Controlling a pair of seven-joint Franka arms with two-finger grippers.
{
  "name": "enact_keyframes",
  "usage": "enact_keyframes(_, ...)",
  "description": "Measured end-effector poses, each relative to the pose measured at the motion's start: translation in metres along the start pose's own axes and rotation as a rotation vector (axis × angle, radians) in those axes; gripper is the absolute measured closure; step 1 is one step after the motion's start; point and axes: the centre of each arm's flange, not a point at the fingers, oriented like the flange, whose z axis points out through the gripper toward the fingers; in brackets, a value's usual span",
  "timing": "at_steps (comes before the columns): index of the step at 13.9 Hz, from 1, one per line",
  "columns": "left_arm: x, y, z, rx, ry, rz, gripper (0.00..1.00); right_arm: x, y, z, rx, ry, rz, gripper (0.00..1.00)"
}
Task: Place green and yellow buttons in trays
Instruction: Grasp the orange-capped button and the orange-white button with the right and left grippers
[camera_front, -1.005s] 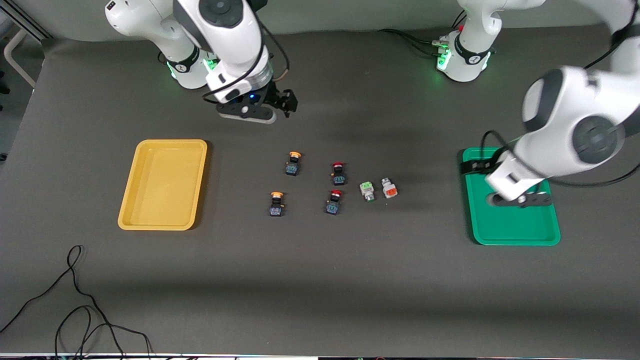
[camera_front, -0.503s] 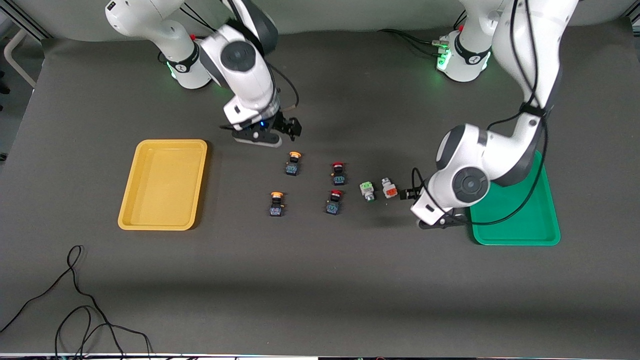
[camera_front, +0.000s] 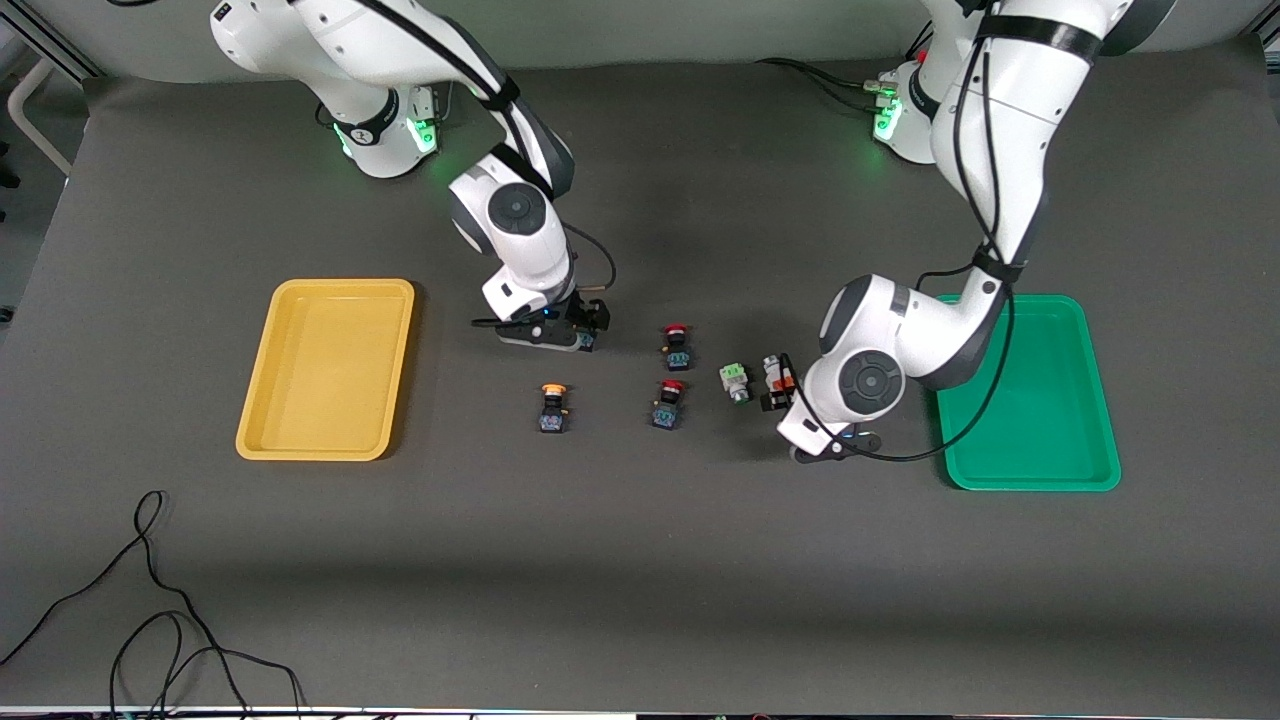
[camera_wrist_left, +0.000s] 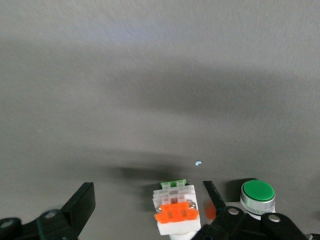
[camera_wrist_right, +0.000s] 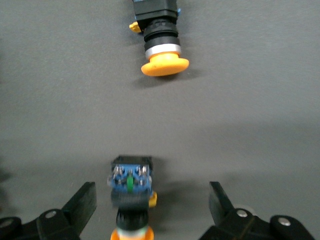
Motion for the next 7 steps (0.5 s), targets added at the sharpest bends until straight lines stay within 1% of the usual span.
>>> enact_keyframes(3, -0.006, 0.004, 0.010, 0.012, -0.013, -0.025, 0.04, 0.002, -0.008, 0.017, 0.007, 0.005, -0.006, 0.00)
enact_keyframes(4, -0.009, 0.006, 0.013, 0.017, -0.018, -0.040, 0.04, 0.003, -0.012, 0.016, 0.013, 0.009, -0.008, 0.01)
enact_keyframes(5, -0.015, 0.011, 0.016, 0.023, -0.021, -0.051, 0.04, 0.004, -0.014, 0.014, 0.017, 0.012, -0.009, 0.04)
enact_keyframes(6, -0.025, 0.022, 0.021, 0.033, -0.024, -0.066, 0.10, 0.005, -0.016, 0.012, 0.020, 0.014, -0.010, 0.21)
enact_keyframes(7, -0.031, 0.029, 0.022, 0.037, -0.021, -0.072, 0.18, 0.005, -0.016, 0.012, 0.021, 0.014, -0.010, 0.31)
